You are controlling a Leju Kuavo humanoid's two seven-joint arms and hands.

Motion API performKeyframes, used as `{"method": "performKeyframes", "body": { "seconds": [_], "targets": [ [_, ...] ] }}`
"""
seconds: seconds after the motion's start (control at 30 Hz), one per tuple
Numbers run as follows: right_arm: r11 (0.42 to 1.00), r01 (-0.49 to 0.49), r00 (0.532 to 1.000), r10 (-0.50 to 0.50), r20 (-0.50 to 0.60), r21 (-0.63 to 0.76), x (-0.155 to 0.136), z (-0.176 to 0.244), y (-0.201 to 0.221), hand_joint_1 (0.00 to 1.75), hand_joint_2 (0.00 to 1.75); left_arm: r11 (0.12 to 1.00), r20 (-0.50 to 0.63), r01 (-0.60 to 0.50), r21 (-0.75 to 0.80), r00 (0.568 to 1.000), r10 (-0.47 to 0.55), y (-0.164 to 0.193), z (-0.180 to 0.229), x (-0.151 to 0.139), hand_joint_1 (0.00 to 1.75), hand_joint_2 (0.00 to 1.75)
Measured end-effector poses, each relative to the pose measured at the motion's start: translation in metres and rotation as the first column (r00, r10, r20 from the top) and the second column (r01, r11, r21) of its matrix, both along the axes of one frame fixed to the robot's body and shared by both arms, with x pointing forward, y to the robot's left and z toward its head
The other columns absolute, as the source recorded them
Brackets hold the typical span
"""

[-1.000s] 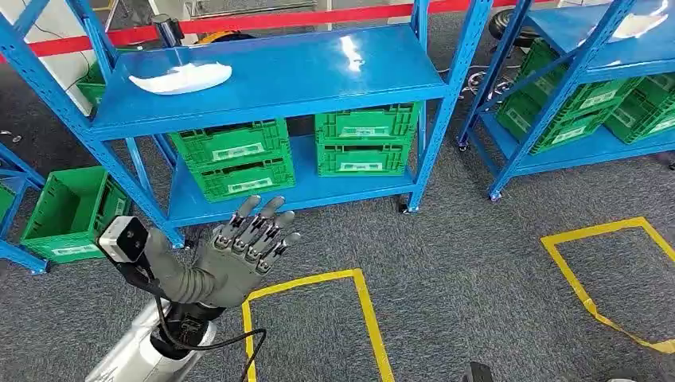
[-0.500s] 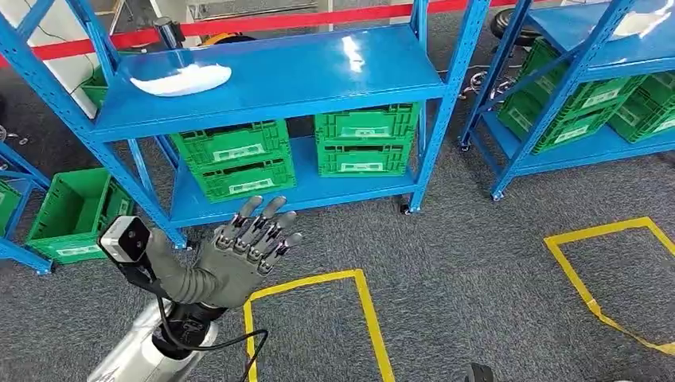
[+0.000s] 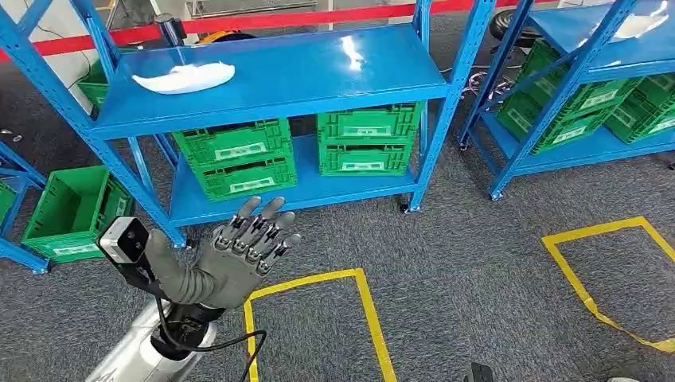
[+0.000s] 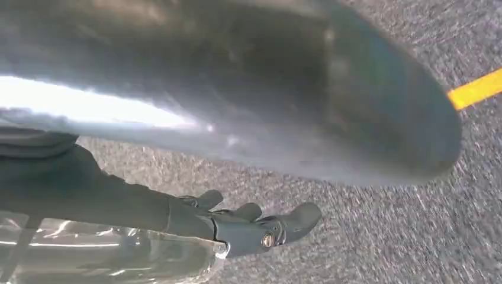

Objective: Take the parts from the cabinet and place them on the table.

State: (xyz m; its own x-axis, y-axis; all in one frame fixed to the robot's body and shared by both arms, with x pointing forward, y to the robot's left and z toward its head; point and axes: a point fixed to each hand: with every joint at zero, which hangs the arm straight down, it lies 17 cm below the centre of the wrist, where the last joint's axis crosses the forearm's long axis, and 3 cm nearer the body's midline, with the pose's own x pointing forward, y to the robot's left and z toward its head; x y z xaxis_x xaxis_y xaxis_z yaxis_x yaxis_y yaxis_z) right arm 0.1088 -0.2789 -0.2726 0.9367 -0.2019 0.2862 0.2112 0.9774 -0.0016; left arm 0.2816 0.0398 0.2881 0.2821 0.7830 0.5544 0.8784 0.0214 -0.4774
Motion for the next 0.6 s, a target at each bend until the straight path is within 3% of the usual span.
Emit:
{"method": "performKeyframes", "body": {
  "seconds": [0.6],
  "targets": [
    [1.000,0.000,1.000,0.000,-0.003,-0.004,-0.0024,-0.0005,-0.0007,0.00,0.00,1.000,0.011,-0.005,-0.009,1.000,0.005,0.0017,0.0023,-0.0012,0.00,0.00]
  ]
}}
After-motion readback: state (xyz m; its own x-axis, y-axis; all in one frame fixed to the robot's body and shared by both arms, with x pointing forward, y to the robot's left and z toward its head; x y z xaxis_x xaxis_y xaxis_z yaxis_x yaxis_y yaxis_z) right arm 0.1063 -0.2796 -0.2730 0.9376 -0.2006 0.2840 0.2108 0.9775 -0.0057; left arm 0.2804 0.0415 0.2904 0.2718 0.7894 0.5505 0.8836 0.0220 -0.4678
